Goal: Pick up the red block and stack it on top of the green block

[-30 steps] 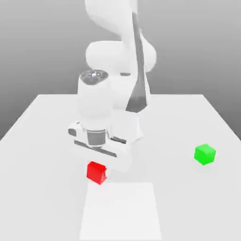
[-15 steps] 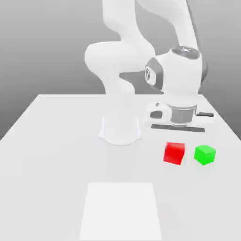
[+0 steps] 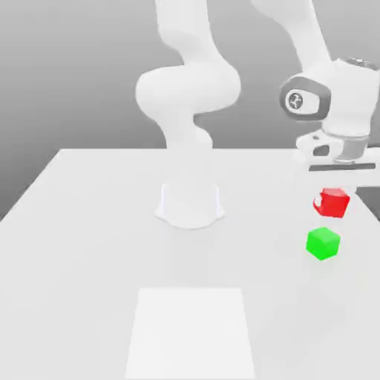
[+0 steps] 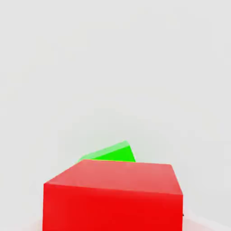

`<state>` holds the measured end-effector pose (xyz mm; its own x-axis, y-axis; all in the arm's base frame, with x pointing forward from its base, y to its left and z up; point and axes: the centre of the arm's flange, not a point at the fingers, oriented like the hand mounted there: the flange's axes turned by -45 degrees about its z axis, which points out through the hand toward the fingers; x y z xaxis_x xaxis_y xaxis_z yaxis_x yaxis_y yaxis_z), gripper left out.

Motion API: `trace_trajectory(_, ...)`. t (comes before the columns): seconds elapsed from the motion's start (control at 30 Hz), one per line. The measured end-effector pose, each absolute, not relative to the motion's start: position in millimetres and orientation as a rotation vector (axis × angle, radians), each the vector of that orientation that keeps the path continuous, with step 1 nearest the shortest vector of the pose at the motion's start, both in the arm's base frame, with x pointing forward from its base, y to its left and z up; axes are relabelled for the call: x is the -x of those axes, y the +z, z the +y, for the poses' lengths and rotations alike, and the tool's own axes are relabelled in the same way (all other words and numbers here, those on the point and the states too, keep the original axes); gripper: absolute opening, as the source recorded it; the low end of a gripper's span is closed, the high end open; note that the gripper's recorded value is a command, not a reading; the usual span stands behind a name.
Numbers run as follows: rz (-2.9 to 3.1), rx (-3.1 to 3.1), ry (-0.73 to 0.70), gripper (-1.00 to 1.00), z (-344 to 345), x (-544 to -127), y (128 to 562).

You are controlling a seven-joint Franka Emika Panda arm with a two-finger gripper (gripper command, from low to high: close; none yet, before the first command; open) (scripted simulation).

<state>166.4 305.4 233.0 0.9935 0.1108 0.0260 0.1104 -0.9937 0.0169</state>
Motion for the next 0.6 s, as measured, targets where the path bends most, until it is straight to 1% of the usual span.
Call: trace_trajectory(0.6, 0.172, -3.105, 0.045, -1.0, 303.3, -168.6, 197.8)
